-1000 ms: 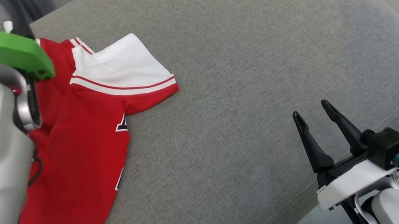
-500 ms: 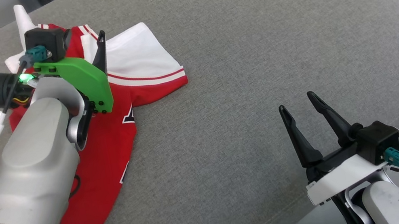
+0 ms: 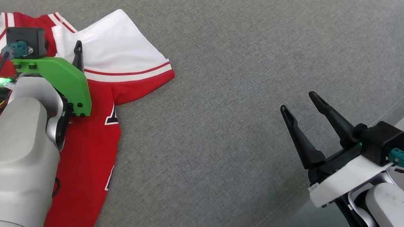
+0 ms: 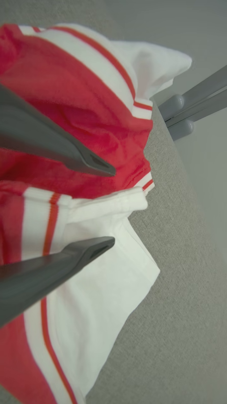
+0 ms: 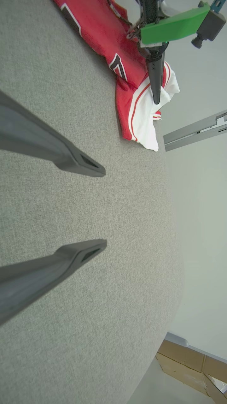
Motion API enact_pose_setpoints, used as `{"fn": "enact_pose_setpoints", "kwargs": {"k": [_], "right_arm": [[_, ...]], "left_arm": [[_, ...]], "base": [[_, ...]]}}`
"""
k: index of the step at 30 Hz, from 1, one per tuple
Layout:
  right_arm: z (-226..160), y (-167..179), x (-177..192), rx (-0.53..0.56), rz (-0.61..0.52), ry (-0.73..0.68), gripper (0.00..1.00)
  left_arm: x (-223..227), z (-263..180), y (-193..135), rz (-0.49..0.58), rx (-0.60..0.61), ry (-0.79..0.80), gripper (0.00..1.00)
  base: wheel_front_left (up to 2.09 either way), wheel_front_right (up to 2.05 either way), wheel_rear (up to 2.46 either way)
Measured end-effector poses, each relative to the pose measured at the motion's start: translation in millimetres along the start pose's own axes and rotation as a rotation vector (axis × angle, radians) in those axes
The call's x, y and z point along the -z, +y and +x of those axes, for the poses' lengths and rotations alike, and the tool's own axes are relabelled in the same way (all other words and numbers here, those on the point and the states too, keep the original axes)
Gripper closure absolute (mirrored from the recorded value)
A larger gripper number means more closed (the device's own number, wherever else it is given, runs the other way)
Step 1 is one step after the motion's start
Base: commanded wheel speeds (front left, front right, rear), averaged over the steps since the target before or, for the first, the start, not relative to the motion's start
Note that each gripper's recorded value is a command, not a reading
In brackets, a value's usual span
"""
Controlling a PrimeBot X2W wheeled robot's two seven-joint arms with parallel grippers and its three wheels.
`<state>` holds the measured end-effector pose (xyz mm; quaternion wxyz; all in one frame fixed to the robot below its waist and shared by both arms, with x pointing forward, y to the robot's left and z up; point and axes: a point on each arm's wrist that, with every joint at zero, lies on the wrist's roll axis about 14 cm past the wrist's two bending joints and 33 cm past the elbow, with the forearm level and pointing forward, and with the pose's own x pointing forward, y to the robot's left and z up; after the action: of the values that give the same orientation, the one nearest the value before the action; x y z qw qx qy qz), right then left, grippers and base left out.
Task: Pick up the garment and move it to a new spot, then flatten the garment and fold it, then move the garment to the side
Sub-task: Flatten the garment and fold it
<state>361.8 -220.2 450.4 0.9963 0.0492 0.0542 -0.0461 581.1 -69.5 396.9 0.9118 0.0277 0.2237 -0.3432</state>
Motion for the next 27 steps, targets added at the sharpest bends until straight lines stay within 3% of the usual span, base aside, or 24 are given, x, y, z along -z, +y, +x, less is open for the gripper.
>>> {"fn": "enact_pose_setpoints", "kwargs": {"k": [1,7,13,20,27], "right_arm": [[0.6,0.5,0.3,-0.002,0.000,0.001,0.00],[2.4,2.2,-0.7,-0.009,0.002,-0.005,0.00],[0.2,4.4,-6.3,-0.018,0.002,-0.025,0.00],[-13.6,1.1,-9.0,-0.006,0.003,-0.037,0.00],[-10.5,20.2,-12.5,-0.068,0.010,-0.053,0.00]], "left_arm": [[0.3,0.3,-2.3,-0.003,0.010,-0.001,1.00],[-20.5,-3.9,-17.2,0.000,0.049,-0.101,1.00],[-42.0,-21.1,-61.2,0.012,0.151,-0.232,1.00],[2.8,-70.6,-159.0,0.004,0.365,-0.230,1.00],[42.2,-117.0,-214.6,-0.047,0.471,-0.188,1.00]], "base": [[0.00,0.00,0.00],[0.00,0.00,0.00],[0.00,0.00,0.00],[0.00,0.00,0.00],[0.00,0.00,0.00]]}}
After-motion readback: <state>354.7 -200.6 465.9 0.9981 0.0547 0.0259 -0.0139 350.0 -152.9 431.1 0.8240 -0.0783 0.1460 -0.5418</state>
